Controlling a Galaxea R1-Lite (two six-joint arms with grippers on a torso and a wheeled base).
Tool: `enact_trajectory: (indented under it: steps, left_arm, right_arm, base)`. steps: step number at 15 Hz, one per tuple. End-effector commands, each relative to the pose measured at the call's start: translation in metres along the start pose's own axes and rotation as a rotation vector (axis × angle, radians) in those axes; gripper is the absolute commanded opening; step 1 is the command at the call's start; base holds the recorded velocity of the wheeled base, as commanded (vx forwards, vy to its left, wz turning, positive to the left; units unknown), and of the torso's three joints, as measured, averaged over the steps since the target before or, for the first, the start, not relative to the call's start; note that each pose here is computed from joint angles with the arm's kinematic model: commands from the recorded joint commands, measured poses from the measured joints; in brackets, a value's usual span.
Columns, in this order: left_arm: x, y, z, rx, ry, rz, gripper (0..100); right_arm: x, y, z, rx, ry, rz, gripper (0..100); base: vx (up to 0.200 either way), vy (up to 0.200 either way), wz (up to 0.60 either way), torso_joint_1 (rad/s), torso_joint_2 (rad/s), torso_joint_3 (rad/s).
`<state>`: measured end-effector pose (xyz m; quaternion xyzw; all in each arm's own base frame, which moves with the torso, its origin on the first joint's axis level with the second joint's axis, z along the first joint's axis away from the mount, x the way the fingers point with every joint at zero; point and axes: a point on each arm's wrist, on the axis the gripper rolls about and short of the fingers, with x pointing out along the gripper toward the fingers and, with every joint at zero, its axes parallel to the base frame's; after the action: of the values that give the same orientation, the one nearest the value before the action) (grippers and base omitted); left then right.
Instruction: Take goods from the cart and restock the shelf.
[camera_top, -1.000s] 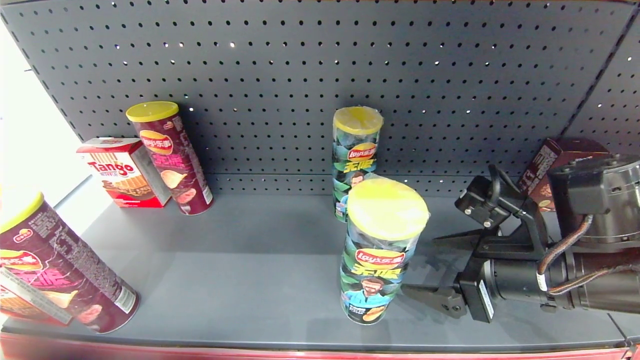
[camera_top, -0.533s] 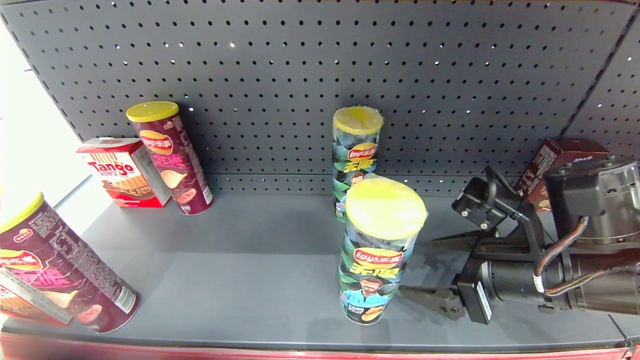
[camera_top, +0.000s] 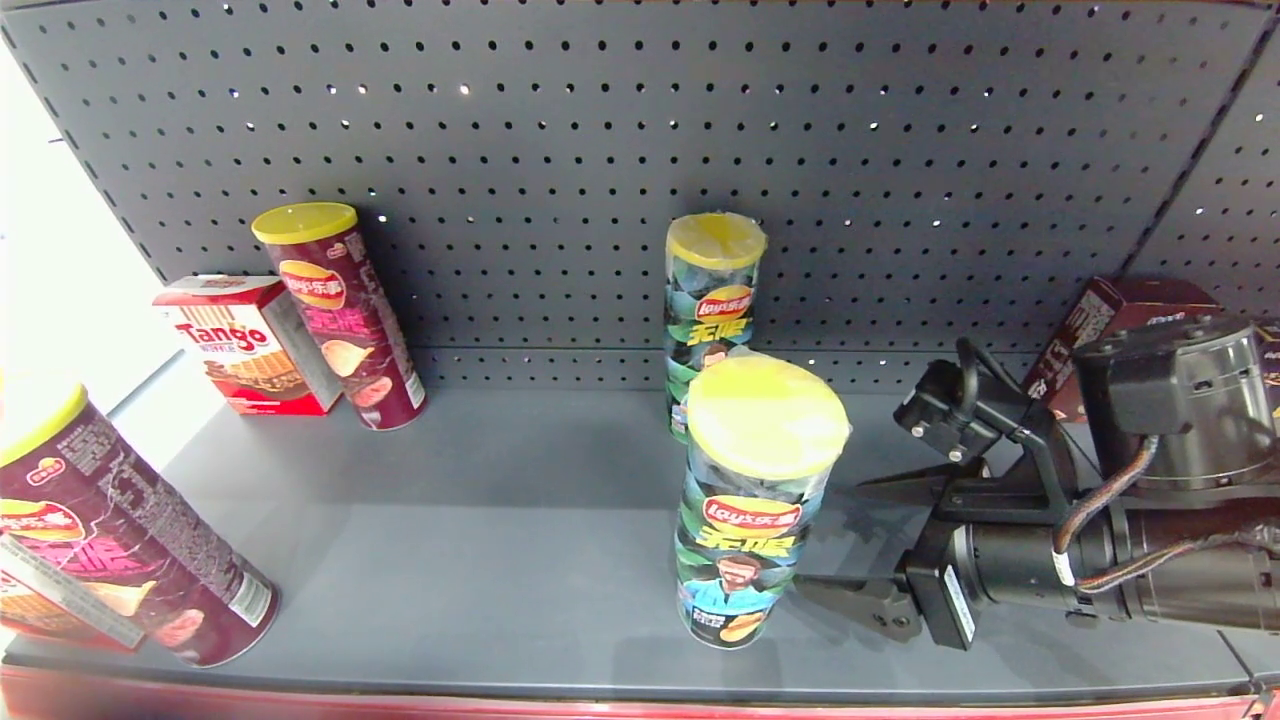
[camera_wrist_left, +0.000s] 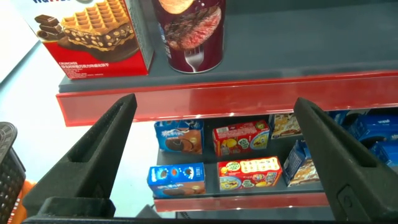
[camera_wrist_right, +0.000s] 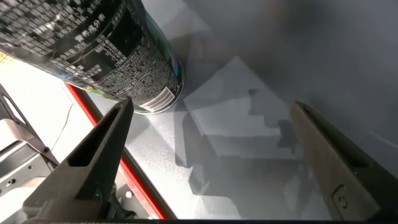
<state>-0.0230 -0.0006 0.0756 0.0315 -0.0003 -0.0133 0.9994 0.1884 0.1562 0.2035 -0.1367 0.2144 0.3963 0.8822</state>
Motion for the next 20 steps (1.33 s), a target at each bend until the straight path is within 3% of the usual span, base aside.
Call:
enact_trajectory:
  steps: [1, 13, 17, 20]
  left_arm:
    - [0.0, 0.0, 0.0, 0.0, 0.001, 0.0, 100]
    - [0.0, 0.0, 0.0, -0.002, 0.001, 0.002, 100]
    - [0.0, 0.0, 0.0, -0.014, 0.003, 0.002, 100]
    - [0.0, 0.0, 0.0, -0.009, 0.001, 0.0, 100]
  right_arm:
    - [0.003, 0.001, 0.0, -0.002, 0.005, 0.005, 100]
    - [0.004, 0.002, 0.0, -0.005, 0.006, 0.001, 100]
    - [-0.049, -0.017, 0.011, 0.029, -0.136, -0.13, 100]
    - [-0.122, -0.031, 0.012, 0.061, -0.319, -0.338, 100]
  base:
    - [0.0, 0.0, 0.0, 0.0, 0.0, 0.0]
    - [0.0, 0.0, 0.0, 0.0, 0.0, 0.0]
    - [0.0, 0.0, 0.0, 0.0, 0.0, 0.0]
    - [0.0, 0.0, 0.0, 0.0, 0.0, 0.0]
